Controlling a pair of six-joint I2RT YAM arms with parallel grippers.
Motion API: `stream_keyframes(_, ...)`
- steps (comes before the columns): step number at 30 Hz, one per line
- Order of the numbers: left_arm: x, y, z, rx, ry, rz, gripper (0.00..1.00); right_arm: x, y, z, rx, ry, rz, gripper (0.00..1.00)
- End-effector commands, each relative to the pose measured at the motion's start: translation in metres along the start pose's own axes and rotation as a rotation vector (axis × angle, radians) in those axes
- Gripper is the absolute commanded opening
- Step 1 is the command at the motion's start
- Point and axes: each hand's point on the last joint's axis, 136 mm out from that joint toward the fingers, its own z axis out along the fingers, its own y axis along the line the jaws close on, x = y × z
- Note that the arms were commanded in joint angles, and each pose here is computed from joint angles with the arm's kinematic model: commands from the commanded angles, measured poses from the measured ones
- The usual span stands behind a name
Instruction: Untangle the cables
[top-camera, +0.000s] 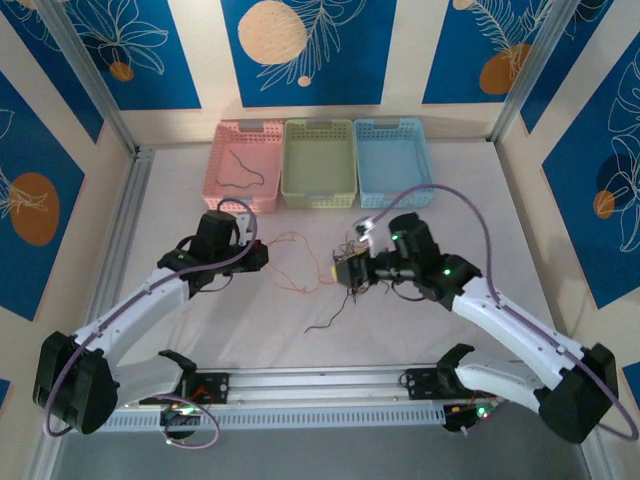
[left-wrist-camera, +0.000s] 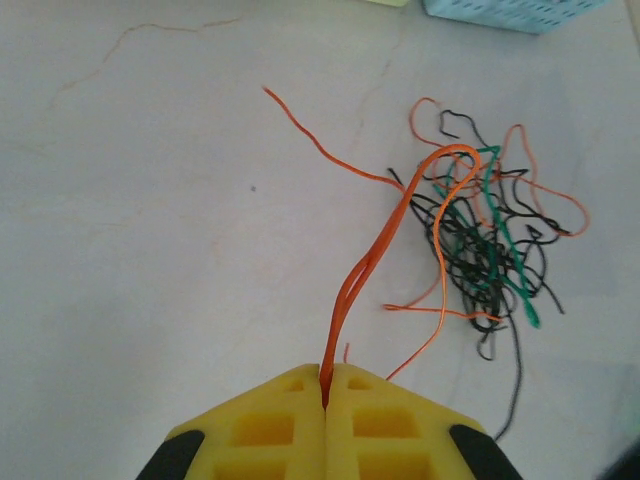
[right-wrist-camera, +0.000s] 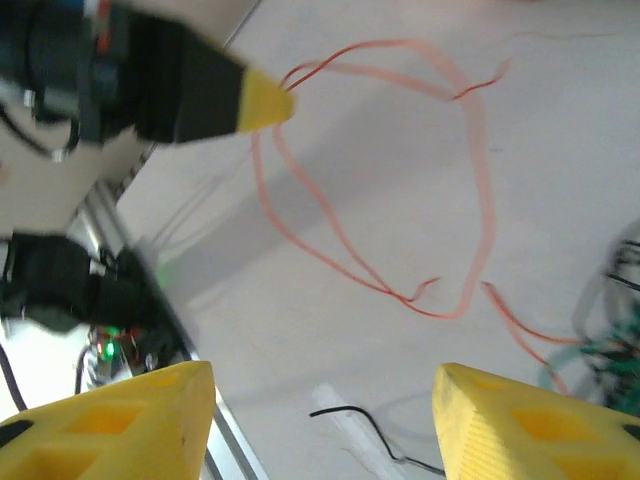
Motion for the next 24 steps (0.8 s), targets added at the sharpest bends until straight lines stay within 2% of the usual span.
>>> stream_keyframes(1,0.004,-0.019,-0.013,0.062,0.040,-0.034,0.00,0.004,0.030,0.024,-0.042,0.008,-0.293,0.66)
stream_keyframes(5,0.005,-0.028,-0.022,0.094,0.047,-0.046,0.00,0.006,0.032,0.054,-0.052,0.055,-0.322,0.69)
stream_keyframes(11,0.004,-0.041,-0.031,0.154,0.040,-0.071,0.00,-0.005,0.042,0.092,-0.110,0.064,-0.353,0.73)
stream_keyframes(16,0.004,-0.043,-0.036,0.160,0.035,-0.075,0.00,-0.010,0.052,0.118,-0.159,0.087,-0.368,0.75)
stream_keyframes(19,0.003,-0.044,-0.038,0.165,0.031,-0.072,0.00,-0.012,0.055,0.128,-0.192,0.092,-0.361,0.79)
stream_keyframes(21,0.003,-0.046,-0.040,0.169,0.032,-0.068,0.00,-0.010,0.055,0.133,-0.186,0.101,-0.365,0.79)
stream_keyframes(24,0.003,-0.047,-0.042,0.170,0.029,-0.068,0.00,-0.008,0.056,0.137,-0.203,0.109,-0.367,0.71)
